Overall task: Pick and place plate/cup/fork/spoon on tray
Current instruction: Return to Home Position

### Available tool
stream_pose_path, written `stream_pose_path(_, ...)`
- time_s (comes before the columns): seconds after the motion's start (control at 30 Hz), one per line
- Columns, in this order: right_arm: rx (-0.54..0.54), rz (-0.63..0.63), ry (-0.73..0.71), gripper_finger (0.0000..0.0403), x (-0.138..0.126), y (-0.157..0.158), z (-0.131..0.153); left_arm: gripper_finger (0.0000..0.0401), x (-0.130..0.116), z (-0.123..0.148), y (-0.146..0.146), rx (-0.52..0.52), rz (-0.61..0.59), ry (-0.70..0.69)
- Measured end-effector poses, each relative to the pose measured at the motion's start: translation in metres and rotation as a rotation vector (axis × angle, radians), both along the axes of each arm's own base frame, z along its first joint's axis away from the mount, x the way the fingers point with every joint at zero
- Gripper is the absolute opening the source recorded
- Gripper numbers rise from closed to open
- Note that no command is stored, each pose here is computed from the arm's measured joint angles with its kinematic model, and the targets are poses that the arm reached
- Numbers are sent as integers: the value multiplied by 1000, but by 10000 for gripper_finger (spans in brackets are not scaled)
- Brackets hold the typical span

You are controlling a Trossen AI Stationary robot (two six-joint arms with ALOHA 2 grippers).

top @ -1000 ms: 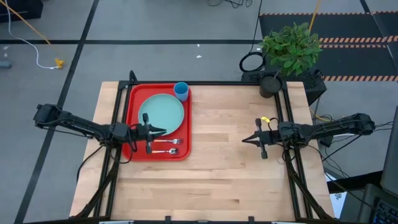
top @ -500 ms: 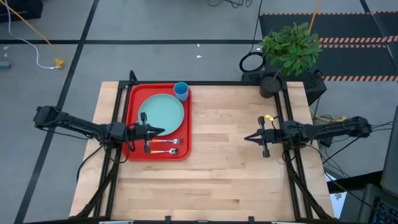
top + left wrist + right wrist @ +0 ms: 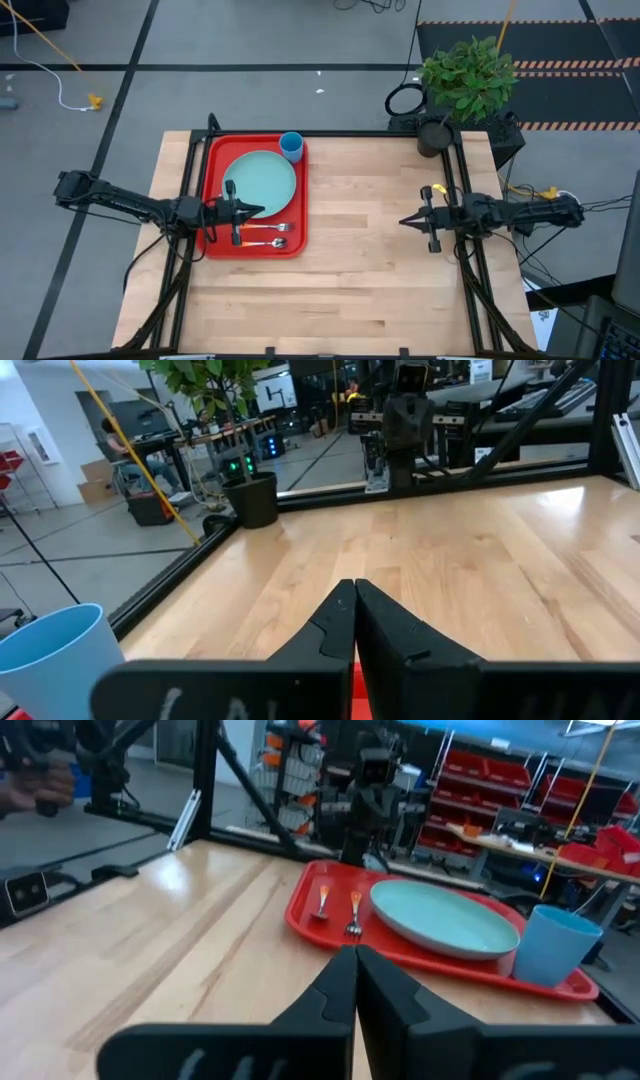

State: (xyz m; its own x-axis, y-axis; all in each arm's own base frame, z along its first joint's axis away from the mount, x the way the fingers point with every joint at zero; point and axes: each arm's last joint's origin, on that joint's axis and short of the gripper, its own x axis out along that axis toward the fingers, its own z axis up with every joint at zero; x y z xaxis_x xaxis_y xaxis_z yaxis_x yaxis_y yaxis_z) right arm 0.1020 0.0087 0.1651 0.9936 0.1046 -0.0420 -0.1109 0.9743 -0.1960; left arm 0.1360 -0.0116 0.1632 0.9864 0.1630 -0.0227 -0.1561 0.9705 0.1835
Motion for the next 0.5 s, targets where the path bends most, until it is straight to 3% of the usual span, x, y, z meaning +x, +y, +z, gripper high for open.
stream_pose_path(0.5, 10, 1, -45, 0, -6, 0, 3, 5, 0, 0, 0, 3, 0, 5)
